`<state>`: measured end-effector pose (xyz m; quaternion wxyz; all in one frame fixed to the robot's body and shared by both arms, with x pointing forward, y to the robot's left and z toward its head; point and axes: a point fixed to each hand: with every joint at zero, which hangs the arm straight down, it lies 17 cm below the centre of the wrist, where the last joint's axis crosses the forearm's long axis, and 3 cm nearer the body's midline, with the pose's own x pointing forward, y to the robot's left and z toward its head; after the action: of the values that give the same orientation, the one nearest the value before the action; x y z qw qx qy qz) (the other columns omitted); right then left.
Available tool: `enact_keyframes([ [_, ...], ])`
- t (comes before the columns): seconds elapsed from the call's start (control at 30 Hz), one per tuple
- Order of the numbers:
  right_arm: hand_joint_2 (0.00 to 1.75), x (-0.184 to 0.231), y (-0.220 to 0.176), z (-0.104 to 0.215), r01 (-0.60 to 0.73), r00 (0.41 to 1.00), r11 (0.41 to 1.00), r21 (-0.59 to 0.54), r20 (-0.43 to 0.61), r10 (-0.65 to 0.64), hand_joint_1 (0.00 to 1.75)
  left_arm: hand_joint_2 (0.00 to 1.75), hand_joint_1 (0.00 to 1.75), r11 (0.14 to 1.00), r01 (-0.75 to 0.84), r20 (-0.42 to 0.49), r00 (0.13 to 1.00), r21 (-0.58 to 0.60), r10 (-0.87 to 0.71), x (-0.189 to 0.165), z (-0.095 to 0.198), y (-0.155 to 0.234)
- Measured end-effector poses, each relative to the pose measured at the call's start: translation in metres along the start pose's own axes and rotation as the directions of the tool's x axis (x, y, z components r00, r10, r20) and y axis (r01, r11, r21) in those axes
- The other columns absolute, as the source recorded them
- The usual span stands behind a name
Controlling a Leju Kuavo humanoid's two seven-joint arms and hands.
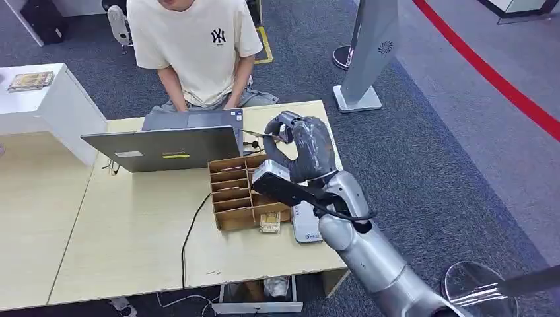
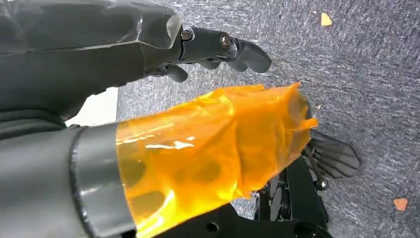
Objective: Pass the card to the sensor for recognition and then transmit it.
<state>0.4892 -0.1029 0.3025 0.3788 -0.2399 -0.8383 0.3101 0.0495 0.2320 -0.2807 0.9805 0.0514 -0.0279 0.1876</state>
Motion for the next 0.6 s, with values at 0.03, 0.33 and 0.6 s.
enact_keyframes([
  [0.03, 1.75, 0.002, 0.002, -0.006, -0.002, 1.000, 1.000, 0.010, 0.002, 0.002, 1.75, 0.00, 0.00, 1.000, 0.003, 0.001, 1.000, -0.003, -0.003, 0.000, 0.000, 0.000],
  [0.33, 1.75, -0.002, 0.029, -0.061, -0.102, 0.994, 0.990, 0.101, -0.019, 0.104, 1.75, 0.00, 0.00, 0.998, 0.062, 0.019, 0.998, -0.011, -0.062, 0.007, -0.001, 0.003],
  [0.6, 1.75, -0.003, 0.044, -0.084, -0.200, 0.979, 0.970, 0.138, -0.021, 0.205, 1.75, 0.00, 0.00, 0.996, 0.091, 0.019, 0.996, -0.010, -0.091, 0.008, -0.001, 0.005],
])
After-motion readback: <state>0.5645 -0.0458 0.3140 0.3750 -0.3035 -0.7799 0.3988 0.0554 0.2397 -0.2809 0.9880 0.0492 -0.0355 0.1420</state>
